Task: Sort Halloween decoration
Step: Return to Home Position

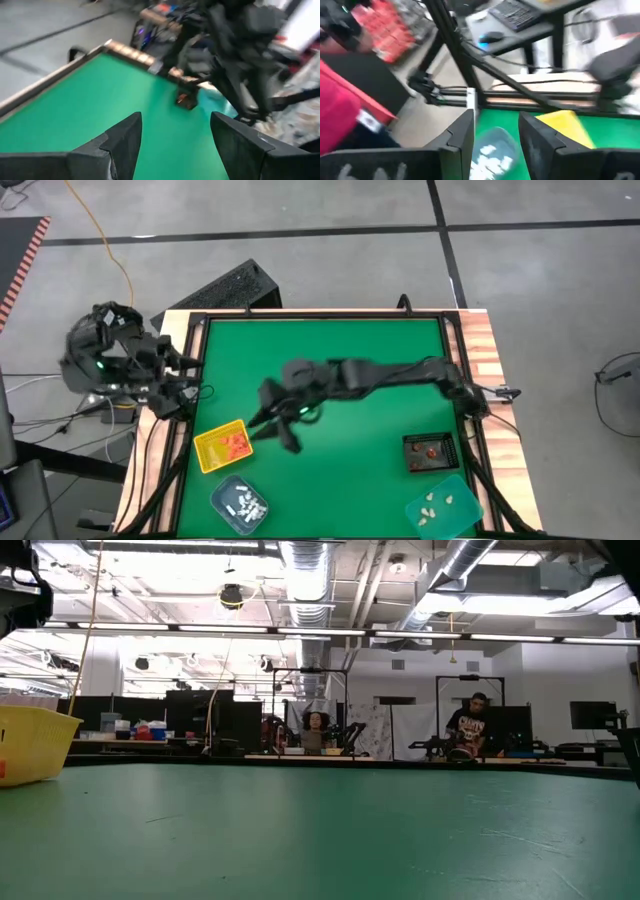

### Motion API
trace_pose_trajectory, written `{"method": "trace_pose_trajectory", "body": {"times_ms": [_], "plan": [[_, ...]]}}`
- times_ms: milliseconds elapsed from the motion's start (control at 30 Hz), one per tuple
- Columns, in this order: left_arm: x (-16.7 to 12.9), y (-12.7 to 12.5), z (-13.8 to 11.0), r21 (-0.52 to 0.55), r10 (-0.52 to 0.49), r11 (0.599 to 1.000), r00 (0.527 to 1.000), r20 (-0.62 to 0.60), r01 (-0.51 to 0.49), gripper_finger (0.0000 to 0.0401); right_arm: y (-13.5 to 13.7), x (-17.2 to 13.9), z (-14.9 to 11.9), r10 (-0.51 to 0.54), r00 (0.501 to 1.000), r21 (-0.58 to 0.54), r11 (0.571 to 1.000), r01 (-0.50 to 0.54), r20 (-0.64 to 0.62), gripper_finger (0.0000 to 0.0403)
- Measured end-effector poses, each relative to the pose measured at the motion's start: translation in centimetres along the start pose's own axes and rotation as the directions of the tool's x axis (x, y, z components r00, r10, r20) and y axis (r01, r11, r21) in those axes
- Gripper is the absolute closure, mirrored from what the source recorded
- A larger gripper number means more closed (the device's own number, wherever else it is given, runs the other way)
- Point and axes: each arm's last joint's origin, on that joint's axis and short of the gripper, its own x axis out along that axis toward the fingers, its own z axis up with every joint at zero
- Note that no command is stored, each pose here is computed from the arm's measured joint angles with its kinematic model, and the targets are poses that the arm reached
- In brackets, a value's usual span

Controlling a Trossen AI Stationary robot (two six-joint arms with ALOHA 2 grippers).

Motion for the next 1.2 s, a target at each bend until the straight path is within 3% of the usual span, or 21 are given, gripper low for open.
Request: {"method": "trace_pose_trajectory", "body": {"times_ms": [200, 400, 633, 767, 900, 1200], "plan": [[-0.9, -0.4, 2.6, 0.098, -0.151, 0.985, 0.986, 0.076, 0.144, 0.0175, 3.3, -10.0, 2.8, -0.192, 0.978, -0.144, 0.973, 0.179, -0.082, 0.0252], [-2.3, 2.3, 3.9, 0.101, -0.262, 0.964, 0.951, 0.167, 0.247, 0.0175, 6.3, -19.5, 3.5, -0.374, 0.921, -0.167, 0.921, 0.353, -0.112, 0.0252], [-3.0, 5.5, 3.0, 0.114, -0.256, 0.965, 0.942, 0.219, 0.236, 0.0175, 8.3, -26.3, 3.0, -0.443, 0.891, -0.180, 0.889, 0.422, -0.099, 0.0250], [-3.0, 6.6, 2.0, 0.116, -0.259, 0.964, 0.940, 0.224, 0.238, 0.0175, 8.8, -29.7, 1.3, -0.519, 0.853, -0.165, 0.848, 0.504, -0.062, 0.0249], [-3.1, 7.9, 1.3, 0.107, -0.267, 0.963, 0.935, 0.233, 0.248, 0.0175, 8.9, -32.8, -1.6, -0.519, 0.853, -0.128, 0.844, 0.521, 0.051, 0.0249], [-3.7, 11.0, 0.2, 0.084, -0.273, 0.962, 0.925, 0.265, 0.260, 0.0175, 7.8, -37.1, -12.3, -0.457, 0.807, -0.011, 0.868, 0.497, 0.374, 0.0249]]}}
